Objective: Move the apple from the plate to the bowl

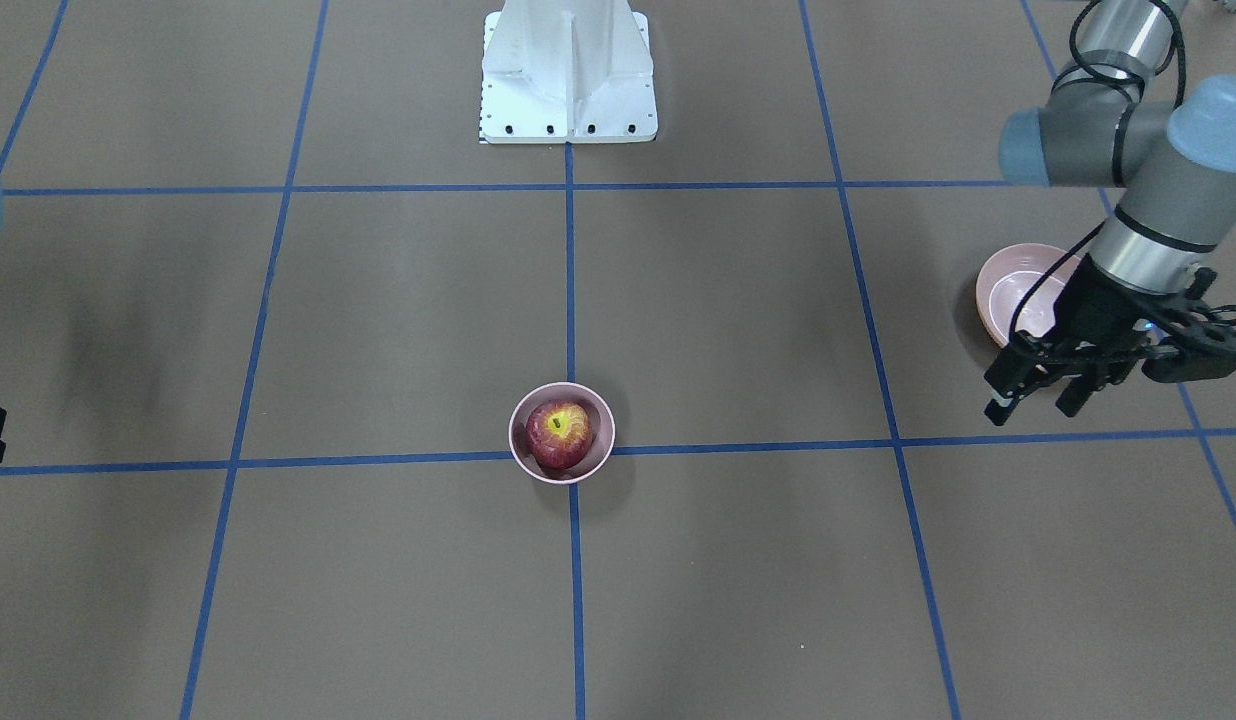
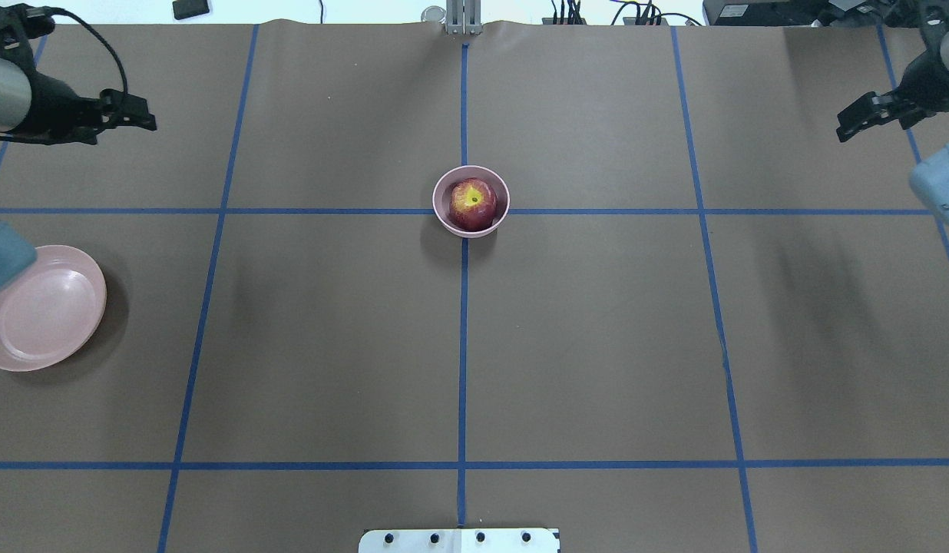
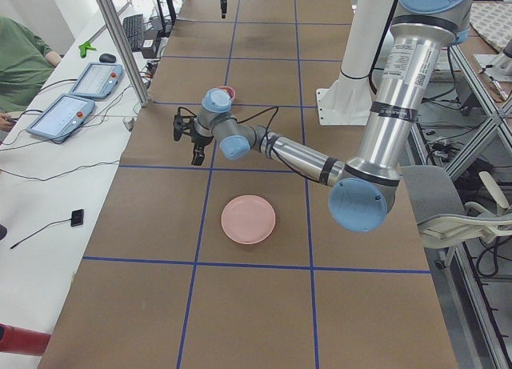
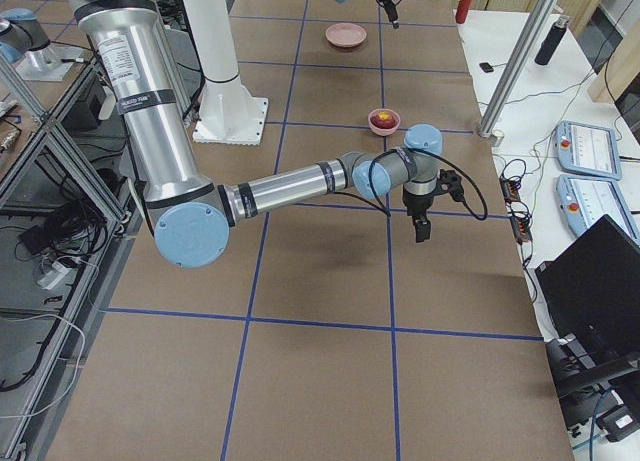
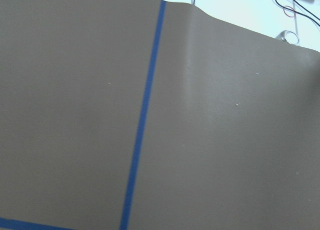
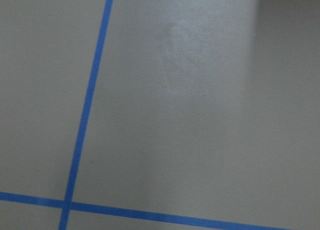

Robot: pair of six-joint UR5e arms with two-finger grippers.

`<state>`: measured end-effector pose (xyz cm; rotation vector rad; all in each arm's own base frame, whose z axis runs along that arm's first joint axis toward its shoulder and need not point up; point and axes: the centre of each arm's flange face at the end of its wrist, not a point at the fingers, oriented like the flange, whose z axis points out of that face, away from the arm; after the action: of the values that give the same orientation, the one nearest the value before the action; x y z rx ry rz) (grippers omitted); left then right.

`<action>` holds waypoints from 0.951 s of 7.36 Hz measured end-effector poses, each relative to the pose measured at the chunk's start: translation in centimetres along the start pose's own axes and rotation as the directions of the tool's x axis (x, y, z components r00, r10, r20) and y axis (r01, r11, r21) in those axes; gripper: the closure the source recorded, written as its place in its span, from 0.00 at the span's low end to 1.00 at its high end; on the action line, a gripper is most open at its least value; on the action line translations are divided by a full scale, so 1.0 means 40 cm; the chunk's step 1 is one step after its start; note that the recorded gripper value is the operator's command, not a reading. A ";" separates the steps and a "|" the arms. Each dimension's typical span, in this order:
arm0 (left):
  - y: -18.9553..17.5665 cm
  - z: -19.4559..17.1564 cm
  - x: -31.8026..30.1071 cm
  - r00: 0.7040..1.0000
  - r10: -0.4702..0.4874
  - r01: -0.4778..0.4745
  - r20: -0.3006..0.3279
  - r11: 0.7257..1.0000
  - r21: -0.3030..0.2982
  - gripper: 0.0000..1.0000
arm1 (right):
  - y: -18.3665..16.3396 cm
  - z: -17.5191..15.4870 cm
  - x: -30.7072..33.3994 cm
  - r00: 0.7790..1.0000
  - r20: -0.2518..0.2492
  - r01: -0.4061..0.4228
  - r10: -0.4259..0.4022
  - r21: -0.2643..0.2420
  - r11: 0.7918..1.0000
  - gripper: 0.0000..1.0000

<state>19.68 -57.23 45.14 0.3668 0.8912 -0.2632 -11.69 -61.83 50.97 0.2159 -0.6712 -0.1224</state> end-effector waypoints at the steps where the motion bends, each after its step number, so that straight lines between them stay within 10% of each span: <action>1: 0.001 -0.025 -0.184 0.991 0.122 -0.120 0.049 0.992 -0.039 0.02 | 0.022 -0.013 0.096 1.000 -0.003 -0.002 0.002 -0.006 1.000 0.00; 7: 0.128 -0.226 -0.813 0.978 0.190 -0.168 0.082 0.960 -0.223 0.02 | 0.337 -0.048 0.486 0.994 0.048 -0.097 0.099 -0.045 0.994 0.00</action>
<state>-4.40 -46.51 66.84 0.2281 0.7711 -0.0167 5.18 -51.99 64.43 0.1394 -0.7268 -0.0482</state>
